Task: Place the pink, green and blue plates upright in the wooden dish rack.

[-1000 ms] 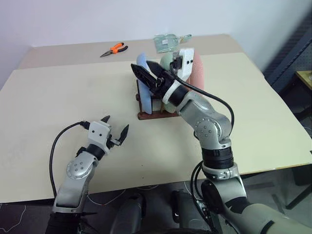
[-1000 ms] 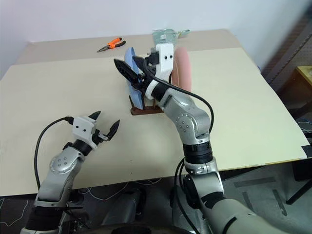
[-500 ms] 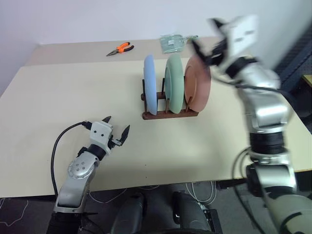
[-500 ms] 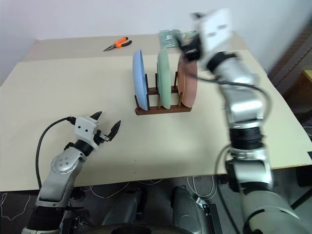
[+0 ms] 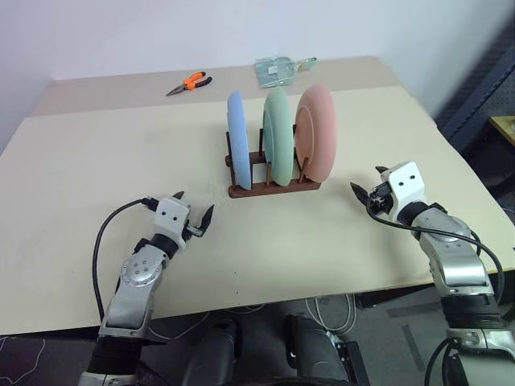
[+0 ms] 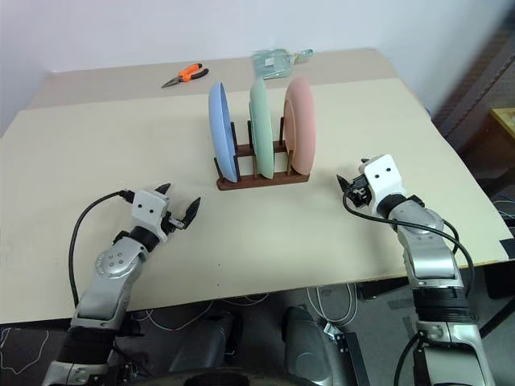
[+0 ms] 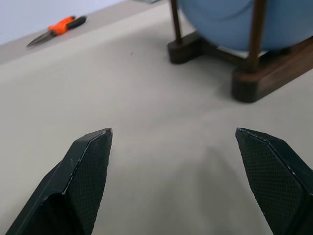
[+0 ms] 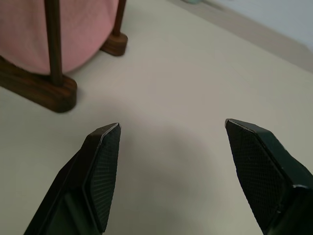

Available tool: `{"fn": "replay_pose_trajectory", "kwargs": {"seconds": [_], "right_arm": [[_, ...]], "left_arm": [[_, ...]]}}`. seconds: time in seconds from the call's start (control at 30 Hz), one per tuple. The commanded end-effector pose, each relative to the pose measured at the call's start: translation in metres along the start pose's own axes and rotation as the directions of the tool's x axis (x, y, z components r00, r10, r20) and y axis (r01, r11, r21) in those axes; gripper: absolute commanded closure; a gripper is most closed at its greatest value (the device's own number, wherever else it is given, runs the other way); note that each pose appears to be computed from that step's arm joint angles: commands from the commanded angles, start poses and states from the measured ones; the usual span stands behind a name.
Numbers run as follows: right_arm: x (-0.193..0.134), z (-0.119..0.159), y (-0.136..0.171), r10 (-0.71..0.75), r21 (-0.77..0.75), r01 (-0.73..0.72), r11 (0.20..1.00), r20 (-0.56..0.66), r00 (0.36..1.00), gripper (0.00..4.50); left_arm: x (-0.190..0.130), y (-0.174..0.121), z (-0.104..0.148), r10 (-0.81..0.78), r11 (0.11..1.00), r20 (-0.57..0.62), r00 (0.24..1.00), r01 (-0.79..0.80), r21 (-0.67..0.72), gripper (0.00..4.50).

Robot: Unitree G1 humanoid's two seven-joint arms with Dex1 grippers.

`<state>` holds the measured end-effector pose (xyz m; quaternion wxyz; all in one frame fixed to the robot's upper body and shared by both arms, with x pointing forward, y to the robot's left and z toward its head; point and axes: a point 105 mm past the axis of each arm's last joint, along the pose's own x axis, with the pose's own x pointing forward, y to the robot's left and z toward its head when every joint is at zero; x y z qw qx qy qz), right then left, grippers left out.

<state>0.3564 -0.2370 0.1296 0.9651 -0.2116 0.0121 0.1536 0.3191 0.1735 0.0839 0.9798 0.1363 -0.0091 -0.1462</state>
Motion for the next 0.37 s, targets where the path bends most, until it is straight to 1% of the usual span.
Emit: {"fn": "replay_pose_trajectory", "kwargs": {"seconds": [0.03,0.17,0.23,0.37], "right_arm": [[0.002,0.008,-0.005,-0.02,0.02,0.019,1.0,0.053,0.998,1.04],[0.006,0.005,0.002,0.017,0.004,-0.018,1.0,0.064,0.998,1.04],[0.008,0.003,0.004,0.02,0.021,-0.021,1.0,0.069,0.997,1.04],[0.021,0.009,0.0,0.0,0.013,-0.002,1.0,0.089,0.996,1.04]], "left_arm": [[-0.005,0.012,0.0,0.045,0.998,0.0,0.999,-0.045,0.036,0.35],[-0.011,0.02,-0.005,0.116,0.993,-0.031,0.993,-0.115,0.037,0.35],[-0.014,0.022,-0.004,0.133,0.99,-0.033,0.991,-0.131,0.048,0.35],[-0.018,0.03,-0.002,0.2,0.979,-0.028,0.979,-0.199,0.039,0.35]]}}
